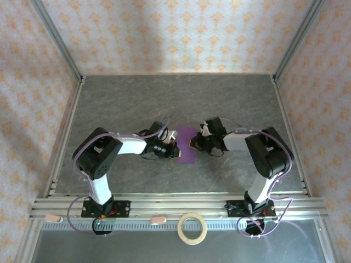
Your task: Fold a paper plane with a square sheet of paper (pick it up from the middle)
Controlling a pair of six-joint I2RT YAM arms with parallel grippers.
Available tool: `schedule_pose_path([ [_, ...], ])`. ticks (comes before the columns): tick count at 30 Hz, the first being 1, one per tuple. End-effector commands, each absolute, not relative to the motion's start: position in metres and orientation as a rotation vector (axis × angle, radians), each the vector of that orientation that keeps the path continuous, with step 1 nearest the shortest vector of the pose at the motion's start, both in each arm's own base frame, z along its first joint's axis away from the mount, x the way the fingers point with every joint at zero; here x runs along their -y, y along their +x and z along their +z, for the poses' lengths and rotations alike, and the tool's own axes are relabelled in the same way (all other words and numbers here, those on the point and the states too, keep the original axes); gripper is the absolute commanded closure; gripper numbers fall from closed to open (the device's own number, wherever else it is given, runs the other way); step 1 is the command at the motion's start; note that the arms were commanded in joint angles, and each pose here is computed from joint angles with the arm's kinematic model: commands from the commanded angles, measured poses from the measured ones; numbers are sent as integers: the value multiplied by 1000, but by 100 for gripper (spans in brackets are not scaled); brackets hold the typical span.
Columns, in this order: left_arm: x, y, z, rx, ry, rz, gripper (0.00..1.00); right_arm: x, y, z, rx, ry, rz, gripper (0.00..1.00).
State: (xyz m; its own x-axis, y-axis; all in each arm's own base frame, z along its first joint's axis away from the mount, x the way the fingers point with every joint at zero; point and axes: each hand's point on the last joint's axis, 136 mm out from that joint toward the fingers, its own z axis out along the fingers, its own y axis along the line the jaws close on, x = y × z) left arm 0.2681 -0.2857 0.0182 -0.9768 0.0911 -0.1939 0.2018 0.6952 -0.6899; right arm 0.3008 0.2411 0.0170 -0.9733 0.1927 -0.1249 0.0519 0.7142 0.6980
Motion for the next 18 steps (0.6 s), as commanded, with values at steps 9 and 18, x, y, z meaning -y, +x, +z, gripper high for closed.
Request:
schedule_pose_path([
  [9,249,219,4,-2881,357,-902,96,-203,266,-34,-2937,345,834,100],
  [18,269,248,59,-2689,336,-970,97,-202,266,-35,-2939,349,831,100],
])
